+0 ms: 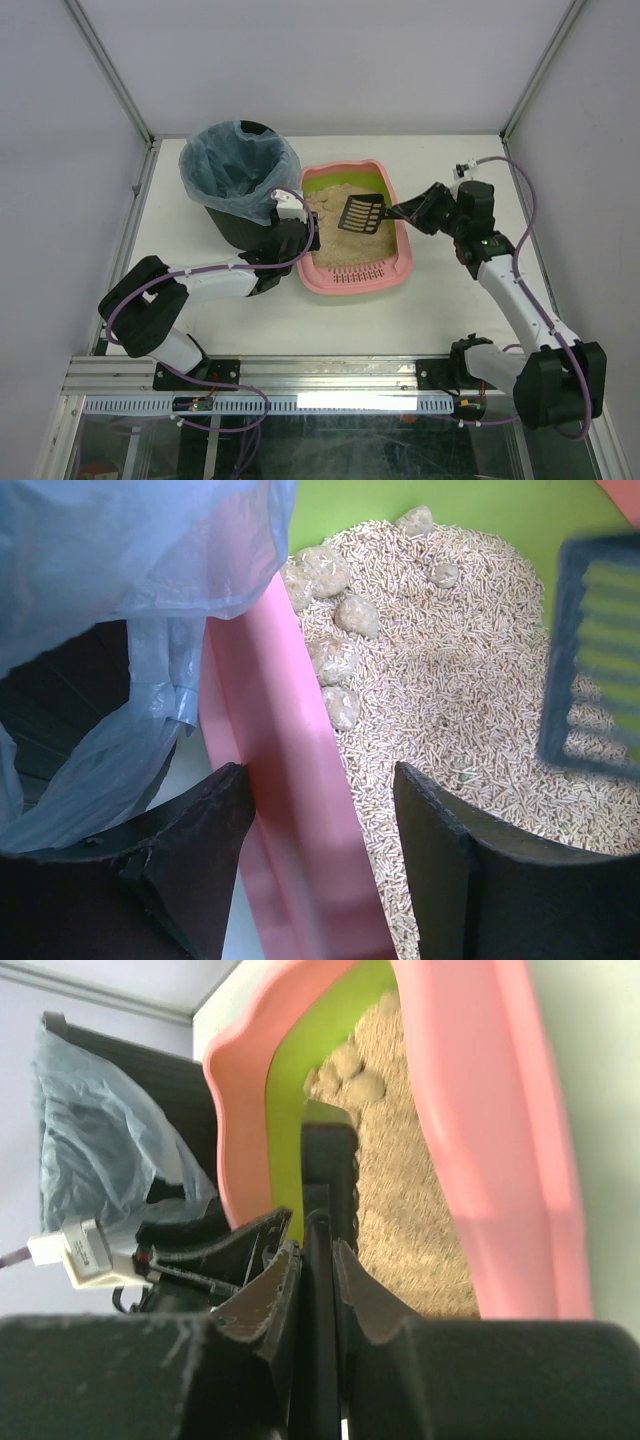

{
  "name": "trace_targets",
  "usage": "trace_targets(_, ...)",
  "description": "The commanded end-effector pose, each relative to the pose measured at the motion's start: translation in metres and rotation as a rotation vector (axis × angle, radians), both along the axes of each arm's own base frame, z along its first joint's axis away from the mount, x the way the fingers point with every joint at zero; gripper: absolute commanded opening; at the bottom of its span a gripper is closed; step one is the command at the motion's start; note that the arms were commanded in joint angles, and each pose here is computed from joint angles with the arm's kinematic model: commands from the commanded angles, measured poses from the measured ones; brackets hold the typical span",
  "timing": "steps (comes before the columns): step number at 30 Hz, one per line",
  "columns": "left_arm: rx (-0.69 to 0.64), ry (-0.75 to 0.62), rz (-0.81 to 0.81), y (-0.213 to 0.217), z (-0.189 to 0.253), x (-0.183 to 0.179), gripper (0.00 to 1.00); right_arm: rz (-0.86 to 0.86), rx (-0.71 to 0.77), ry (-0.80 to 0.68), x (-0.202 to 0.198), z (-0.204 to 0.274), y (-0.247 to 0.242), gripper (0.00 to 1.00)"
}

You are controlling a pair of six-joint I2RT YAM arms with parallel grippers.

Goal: Clean the litter box

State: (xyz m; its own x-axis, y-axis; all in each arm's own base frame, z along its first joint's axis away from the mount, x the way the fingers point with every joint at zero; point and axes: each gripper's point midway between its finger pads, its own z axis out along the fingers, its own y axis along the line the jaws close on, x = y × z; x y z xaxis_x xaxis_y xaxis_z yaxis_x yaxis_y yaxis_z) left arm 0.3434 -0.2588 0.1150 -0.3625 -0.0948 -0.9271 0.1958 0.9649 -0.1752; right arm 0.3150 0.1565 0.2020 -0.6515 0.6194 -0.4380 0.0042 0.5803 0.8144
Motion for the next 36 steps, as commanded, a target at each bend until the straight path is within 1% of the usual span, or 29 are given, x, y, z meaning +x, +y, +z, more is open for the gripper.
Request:
trace_targets(1,-0.058,-0.017,-0.075,-0.025,0.014,0.0,0.6,-0.024,-0.288,-0.046,0.018,0.018,-0.023,0.0)
trace_targets(4,-0.059,-0.017,-0.075,-0.025,0.014,0.0,0.6,0.0,-0.412,-0.016,0.027,0.017,-0.021,0.0)
trace_targets(7,-0.056,-0.017,-0.075,-0.025,0.013,0.0,0.6,0.045,-0.494,0.011,0.031,0.016,-0.012,0.0)
trace_targets(12,-0.058,-0.019,-0.074,-0.025,0.014,0.001,0.6,0.102,-0.61,0.082,0.033,0.0,0.006,0.0)
trace_targets(17,-0.053,-0.02,-0.071,-0.024,0.014,0.0,0.59,0.112,-0.653,0.16,0.034,-0.029,0.016,0.0)
trace_targets(20,-0.055,-0.023,-0.067,-0.022,0.016,0.0,0.59,0.156,-0.658,0.229,0.028,-0.056,0.026,0.0)
trace_targets(23,-0.056,-0.024,-0.065,-0.022,0.016,0.0,0.59,0.212,-0.609,0.285,0.02,-0.085,0.045,0.0)
trace_targets(27,-0.053,-0.023,-0.067,-0.022,0.016,0.0,0.59,0.285,-0.449,0.32,0.006,-0.112,0.085,0.0)
trace_targets(32,-0.053,-0.021,-0.069,-0.023,0.015,0.0,0.59,0.379,-0.198,0.32,-0.013,-0.122,0.139,0.0)
trace_targets(36,-0.05,-0.023,-0.066,-0.022,0.015,0.0,0.59,0.349,-0.043,0.294,-0.011,-0.113,0.153,0.0)
